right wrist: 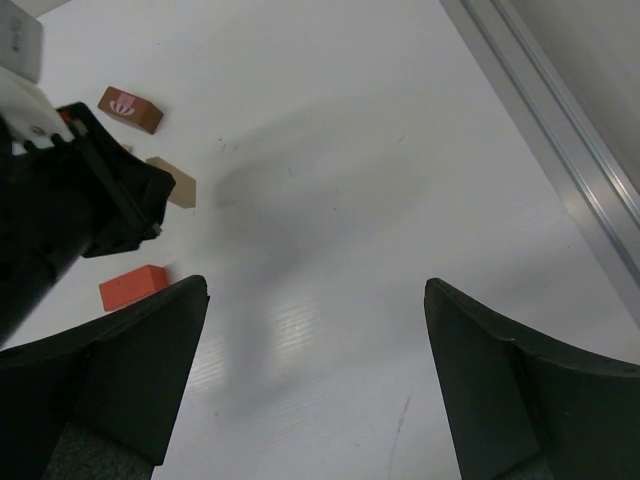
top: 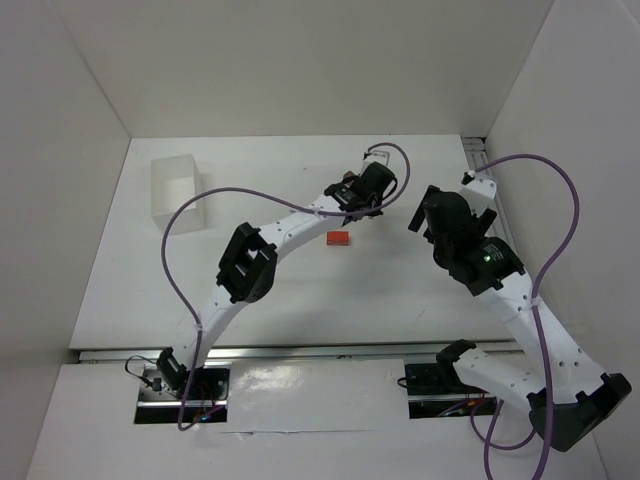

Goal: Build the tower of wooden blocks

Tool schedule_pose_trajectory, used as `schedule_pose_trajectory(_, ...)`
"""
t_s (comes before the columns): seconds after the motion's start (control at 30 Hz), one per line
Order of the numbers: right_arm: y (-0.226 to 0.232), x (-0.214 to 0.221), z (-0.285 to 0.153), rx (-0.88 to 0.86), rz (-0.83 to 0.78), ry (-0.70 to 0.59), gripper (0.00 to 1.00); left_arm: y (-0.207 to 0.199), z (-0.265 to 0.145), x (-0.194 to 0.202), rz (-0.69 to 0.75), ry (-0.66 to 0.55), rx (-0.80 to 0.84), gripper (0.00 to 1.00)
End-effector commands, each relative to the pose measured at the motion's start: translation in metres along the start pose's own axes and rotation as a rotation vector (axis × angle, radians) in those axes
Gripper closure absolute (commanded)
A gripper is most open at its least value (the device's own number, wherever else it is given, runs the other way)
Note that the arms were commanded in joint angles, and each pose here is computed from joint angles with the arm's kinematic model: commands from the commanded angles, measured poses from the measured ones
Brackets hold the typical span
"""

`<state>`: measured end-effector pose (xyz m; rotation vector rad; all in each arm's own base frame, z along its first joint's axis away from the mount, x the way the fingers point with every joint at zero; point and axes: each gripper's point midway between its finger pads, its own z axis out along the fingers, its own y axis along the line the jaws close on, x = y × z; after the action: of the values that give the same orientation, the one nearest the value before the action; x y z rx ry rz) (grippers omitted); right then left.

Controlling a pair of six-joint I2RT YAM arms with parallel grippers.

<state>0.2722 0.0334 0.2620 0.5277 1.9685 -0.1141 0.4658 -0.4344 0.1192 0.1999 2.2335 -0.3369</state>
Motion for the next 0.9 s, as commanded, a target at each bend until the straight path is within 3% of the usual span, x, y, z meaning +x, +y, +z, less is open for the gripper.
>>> schedule_pose_trajectory(0.0, -0.004, -0.020, -0.005, 0.020, 0.033, -0.052, 0.04, -0.003, 0.008, -0.012, 0.060, -0.111, -0.081, 1.00)
schedule_pose_trajectory(0.4, -0.003, -0.018, -0.003, 0.024, 0.027, -0.046, 0.00, -0.007, 0.016, -0.003, 0.071, -0.131, -0.115, 1.00)
schedule_pose_trajectory(0.8, -0.002, -0.019, -0.005, 0.017, 0.018, -0.041, 0.00, -0.008, 0.027, 0.028, 0.024, -0.023, -0.077, 1.00)
schedule_pose_trajectory(0.87, -0.002, -0.019, -0.005, 0.017, 0.018, -0.041, 0.00, -0.008, 0.027, 0.028, 0.024, -0.023, -0.077, 0.94)
